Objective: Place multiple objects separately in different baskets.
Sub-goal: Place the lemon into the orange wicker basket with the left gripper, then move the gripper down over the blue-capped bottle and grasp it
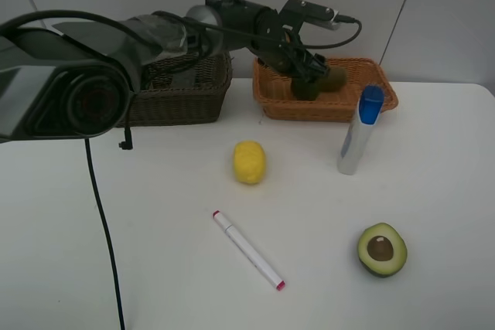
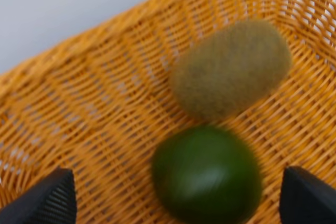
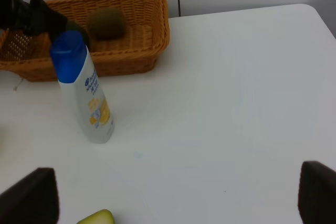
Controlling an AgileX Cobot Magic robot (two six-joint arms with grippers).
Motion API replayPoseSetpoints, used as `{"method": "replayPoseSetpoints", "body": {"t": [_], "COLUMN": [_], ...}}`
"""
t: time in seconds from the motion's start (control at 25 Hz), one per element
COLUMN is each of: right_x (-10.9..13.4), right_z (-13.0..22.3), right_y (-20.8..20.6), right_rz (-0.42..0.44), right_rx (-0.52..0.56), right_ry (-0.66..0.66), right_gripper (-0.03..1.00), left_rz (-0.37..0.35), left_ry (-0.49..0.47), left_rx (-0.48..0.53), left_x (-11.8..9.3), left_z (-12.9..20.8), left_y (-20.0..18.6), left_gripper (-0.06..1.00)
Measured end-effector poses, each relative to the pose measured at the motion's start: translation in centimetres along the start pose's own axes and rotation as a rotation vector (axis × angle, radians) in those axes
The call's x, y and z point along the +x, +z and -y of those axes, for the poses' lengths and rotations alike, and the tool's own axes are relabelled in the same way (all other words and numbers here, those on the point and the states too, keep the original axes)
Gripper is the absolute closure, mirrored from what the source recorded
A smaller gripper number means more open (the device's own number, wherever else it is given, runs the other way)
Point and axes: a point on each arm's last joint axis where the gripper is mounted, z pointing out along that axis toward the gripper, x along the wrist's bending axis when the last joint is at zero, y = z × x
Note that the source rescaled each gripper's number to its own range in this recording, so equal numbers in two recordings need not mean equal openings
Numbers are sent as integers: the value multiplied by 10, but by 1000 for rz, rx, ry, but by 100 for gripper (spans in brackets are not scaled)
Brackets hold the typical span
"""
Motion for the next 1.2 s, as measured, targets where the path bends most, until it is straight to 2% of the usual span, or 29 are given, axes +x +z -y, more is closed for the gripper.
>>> {"method": "replayPoseSetpoints", "body": {"t": [0.12,0.28,0.44,0.64,0.72,0.88,0.96,1.08,1.2], "right_x": [0,0,0,0,0,0,0,0,0], "right_z": [0,0,0,0,0,0,0,0,0], "right_y": [0,0,0,0,0,0,0,0,0], "right_rz": [0,0,0,0,0,0,0,0,0], "right_rx": [0,0,0,0,0,0,0,0,0], "right_ry": [0,0,0,0,0,0,0,0,0], "right_gripper": [-3,-3,-3,-3,-3,-3,-3,-3,-3], "left_rz": [-6,-18,-39,-100,-126,-148,-167,-229,-299], "left_ry": [-5,-46,-146,-279,-311,-341,-304,-289,-342], "left_rx": [0,75,205,459,521,533,537,550,584], "left_x": [5,13,21,40,52,75,84,104,135], "left_z": [-5,-20,-42,-38,-33,-31,-30,-27,-12], "left_y": [-5,-34,-86,-130,-137,-145,-155,-183,-226], "left_gripper": [-5,-5,-5,-5,-5,-5,-5,-5,-5]}}
